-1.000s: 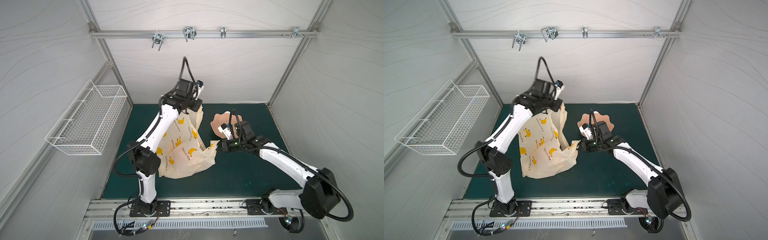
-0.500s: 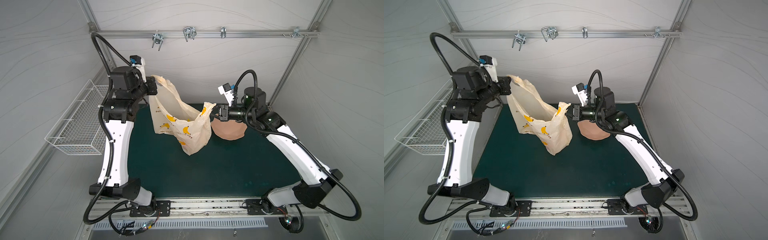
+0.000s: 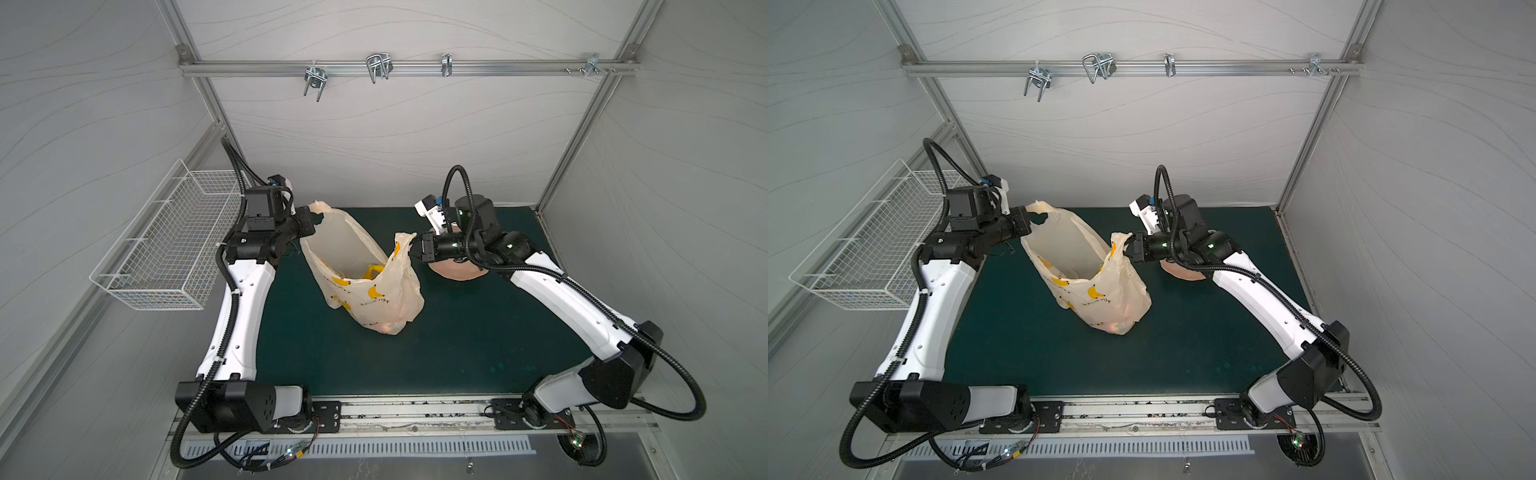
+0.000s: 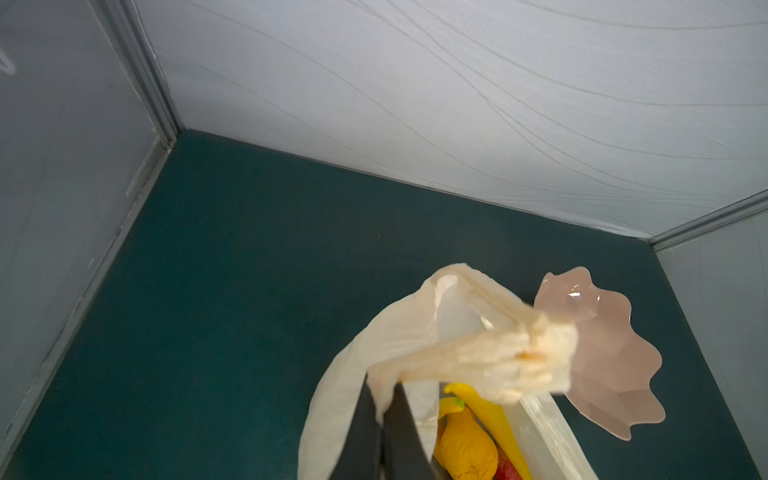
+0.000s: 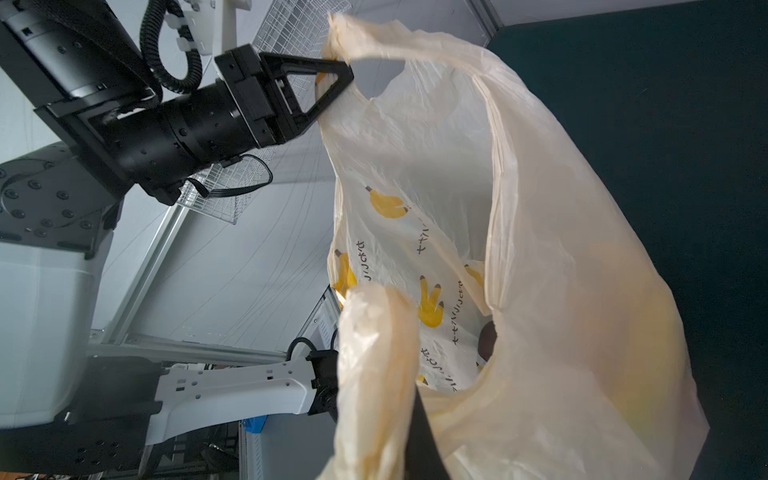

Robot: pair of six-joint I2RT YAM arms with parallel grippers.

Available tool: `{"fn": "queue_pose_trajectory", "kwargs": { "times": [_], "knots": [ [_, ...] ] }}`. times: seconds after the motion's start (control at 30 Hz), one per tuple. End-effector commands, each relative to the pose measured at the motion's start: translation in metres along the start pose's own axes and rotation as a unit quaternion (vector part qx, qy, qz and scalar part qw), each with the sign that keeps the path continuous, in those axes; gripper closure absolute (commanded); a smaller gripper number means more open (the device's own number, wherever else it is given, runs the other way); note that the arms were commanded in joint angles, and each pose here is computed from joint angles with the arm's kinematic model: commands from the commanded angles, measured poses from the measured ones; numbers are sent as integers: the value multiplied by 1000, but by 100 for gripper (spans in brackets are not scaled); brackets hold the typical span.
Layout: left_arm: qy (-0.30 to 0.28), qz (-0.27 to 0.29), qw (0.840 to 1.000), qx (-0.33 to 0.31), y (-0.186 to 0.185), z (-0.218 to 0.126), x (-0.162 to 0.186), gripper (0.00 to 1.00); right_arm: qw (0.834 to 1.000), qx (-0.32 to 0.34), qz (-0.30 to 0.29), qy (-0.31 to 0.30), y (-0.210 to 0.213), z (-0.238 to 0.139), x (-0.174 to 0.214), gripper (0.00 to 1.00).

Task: Place the fruits into the plastic bag
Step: 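Lift the bag by its handles with both grippers, moving it farther from the robot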

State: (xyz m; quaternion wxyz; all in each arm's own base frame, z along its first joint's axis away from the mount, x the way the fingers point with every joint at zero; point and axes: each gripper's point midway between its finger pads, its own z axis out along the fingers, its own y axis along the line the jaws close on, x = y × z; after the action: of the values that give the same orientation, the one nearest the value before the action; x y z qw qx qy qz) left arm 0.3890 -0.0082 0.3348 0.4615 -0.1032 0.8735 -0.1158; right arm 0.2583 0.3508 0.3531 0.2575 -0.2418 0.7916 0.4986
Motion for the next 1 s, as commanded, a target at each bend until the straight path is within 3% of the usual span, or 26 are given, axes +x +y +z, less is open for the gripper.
{"fn": "queue_pose_trajectory", "kwargs": {
  "times": [0.0,0.4,0.97],
  "knots": [
    [-50,-10,998,34,-15,-20,-22,100,999,0,-32,-25,10,-24,-14,100],
    [-79,-8,993,83,-39,-21,-61,100,998,-7,-32,-55,-5,-19,-52,100],
    [-152,-27,981,119,-61,17,-153,100,992,-7,-27,-125,-71,-3,-185,100]
  ]
}}
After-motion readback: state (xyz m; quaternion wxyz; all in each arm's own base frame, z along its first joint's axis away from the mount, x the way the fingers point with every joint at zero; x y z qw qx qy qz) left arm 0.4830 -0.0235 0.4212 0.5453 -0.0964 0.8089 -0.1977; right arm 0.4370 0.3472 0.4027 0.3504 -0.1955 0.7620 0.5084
